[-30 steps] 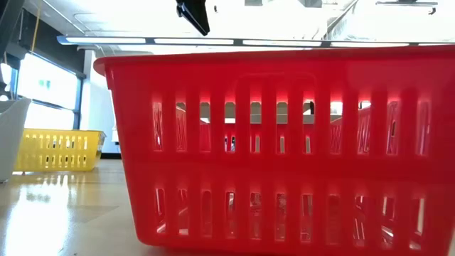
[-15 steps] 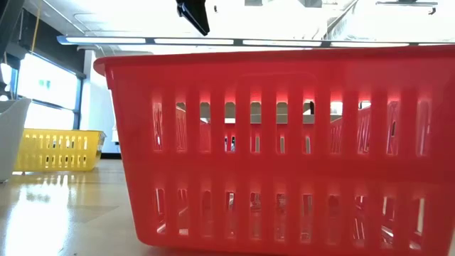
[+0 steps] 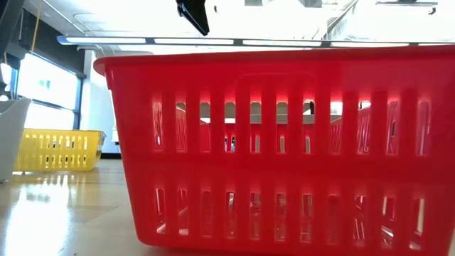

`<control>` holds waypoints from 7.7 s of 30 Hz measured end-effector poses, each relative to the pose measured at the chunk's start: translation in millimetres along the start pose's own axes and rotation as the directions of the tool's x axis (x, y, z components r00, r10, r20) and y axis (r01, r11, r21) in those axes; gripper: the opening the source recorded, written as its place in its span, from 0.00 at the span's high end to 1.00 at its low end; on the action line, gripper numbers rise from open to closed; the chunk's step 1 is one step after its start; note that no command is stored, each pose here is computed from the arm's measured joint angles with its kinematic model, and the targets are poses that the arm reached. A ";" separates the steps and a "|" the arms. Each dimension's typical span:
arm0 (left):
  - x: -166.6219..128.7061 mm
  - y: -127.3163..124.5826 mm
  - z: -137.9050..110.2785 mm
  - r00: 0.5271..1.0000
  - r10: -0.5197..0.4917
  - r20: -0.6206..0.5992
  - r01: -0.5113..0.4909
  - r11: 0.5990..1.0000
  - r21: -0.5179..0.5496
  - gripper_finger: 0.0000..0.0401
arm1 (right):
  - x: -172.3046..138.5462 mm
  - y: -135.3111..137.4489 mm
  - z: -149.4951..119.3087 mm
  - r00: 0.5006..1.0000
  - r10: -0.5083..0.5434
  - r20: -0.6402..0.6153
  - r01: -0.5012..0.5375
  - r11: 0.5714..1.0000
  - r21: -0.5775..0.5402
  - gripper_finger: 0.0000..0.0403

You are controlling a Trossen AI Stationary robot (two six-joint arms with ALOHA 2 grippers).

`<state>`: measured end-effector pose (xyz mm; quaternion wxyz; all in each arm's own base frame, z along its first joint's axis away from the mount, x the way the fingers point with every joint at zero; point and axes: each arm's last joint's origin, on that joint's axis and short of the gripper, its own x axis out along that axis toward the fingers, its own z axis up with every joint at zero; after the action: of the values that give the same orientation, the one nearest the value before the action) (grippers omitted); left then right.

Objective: Stack baskets on shelf by color
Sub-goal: Stack the bottom yellow bin on top of the yellow bin on the shelf, then stack the bottom red bin on top of the red bin on the shelf

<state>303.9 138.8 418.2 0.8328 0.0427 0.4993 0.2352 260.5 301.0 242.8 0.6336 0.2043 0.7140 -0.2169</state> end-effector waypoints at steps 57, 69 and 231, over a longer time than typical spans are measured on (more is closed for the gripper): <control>-1.8 -2.8 -19.3 0.980 -0.005 -0.199 -0.017 0.994 -0.109 0.64 | -134.7 -256.7 219.6 0.861 -0.260 0.436 0.464 0.754 -0.466 1.00; -1.7 -2.8 -18.9 0.981 -0.006 -0.195 -0.021 0.990 -0.136 0.64 | -141.2 -296.6 241.1 0.821 -0.312 0.478 0.550 0.657 -0.515 1.00; -23.0 -29.7 -45.3 0.971 -0.066 -0.230 0.031 0.988 -0.149 0.64 | -141.9 -500.2 268.2 0.809 -0.112 0.577 0.098 0.994 0.056 0.78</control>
<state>266.7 95.1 405.2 0.7745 -0.0578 0.5767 0.2535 212.1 -265.3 381.6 0.8052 0.0962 0.4951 -0.3118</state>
